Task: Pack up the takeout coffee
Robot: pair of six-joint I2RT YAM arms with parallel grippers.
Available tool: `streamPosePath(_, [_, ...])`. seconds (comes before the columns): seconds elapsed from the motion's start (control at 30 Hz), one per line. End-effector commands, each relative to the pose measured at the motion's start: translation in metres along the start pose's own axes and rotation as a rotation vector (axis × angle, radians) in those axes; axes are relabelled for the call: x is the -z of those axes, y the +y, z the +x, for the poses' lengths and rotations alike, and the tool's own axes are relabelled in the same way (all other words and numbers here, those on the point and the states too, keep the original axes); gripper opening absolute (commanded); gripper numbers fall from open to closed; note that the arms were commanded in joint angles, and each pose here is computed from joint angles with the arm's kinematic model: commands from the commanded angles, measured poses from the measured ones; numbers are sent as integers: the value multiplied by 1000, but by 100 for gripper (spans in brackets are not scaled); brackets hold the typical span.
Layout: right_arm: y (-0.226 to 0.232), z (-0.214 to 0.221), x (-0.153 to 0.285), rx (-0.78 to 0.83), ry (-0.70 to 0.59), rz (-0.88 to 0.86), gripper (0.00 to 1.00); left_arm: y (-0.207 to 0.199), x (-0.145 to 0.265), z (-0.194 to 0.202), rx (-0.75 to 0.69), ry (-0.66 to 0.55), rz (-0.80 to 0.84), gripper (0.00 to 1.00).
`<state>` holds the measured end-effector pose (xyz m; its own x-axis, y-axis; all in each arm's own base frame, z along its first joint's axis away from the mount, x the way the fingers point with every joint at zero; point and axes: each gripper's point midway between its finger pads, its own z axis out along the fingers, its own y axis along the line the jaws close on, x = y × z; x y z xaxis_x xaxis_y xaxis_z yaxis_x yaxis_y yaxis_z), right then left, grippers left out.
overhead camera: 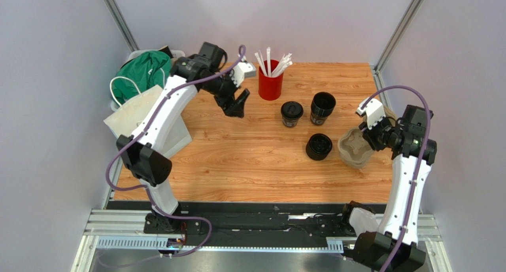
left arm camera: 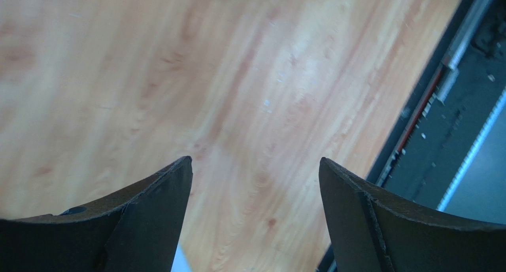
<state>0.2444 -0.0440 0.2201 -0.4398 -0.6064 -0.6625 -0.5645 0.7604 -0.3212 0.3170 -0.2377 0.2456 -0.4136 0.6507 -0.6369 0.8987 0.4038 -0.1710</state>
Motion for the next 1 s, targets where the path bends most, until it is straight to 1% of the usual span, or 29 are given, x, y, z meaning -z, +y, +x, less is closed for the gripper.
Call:
streamPosePath(0.0, [0, -52, 34, -16, -182, 53, 22, 15, 84, -36, -39, -165, -223, 87])
streamPosePath(0.03, [1, -63, 39, -9, -225, 53, 22, 25, 104, -40, -38, -180, -309, 88])
streamPosePath(0.07, [-2, -75, 49, 0, -260, 72, 23, 35, 118, -39, -28, -189, -361, 88])
streamPosePath(0.17, [1, -100, 65, -10, -337, 51, 22, 39, 157, -32, -24, -196, -457, 91])
streamPosePath(0.27, [7, -117, 75, -14, -394, 20, 22, 34, 180, -14, -29, -151, -524, 92])
streamPosePath(0.43, [17, -137, 78, -24, -466, -53, 22, 30, 203, 27, 30, -50, -624, 95])
streamPosePath(0.5, [20, -142, 75, -27, -482, -76, 23, 26, 215, 46, 59, -5, -667, 98])
streamPosePath(0.63, [29, -149, 66, -34, -492, -138, 22, 11, 238, 79, 109, 66, -710, 98])
streamPosePath(0.67, [30, -150, 62, -41, -490, -151, 22, -2, 243, 89, 105, 87, -703, 98])
streamPosePath(0.77, [38, -152, 54, -41, -480, -189, 22, -23, 255, 111, 68, 153, -715, 98])
streamPosePath(0.83, [43, -153, 46, -36, -469, -215, 22, -28, 260, 126, 50, 199, -742, 99])
streamPosePath(0.87, [45, -153, 44, -36, -463, -223, 22, -37, 267, 132, 31, 192, -769, 99])
streamPosePath(0.93, [48, -153, 38, -27, -454, -235, 23, -38, 270, 147, 7, 258, -788, 99])
streamPosePath(0.97, [50, -153, 35, -34, -448, -240, 23, -43, 275, 150, -12, 258, -803, 99])
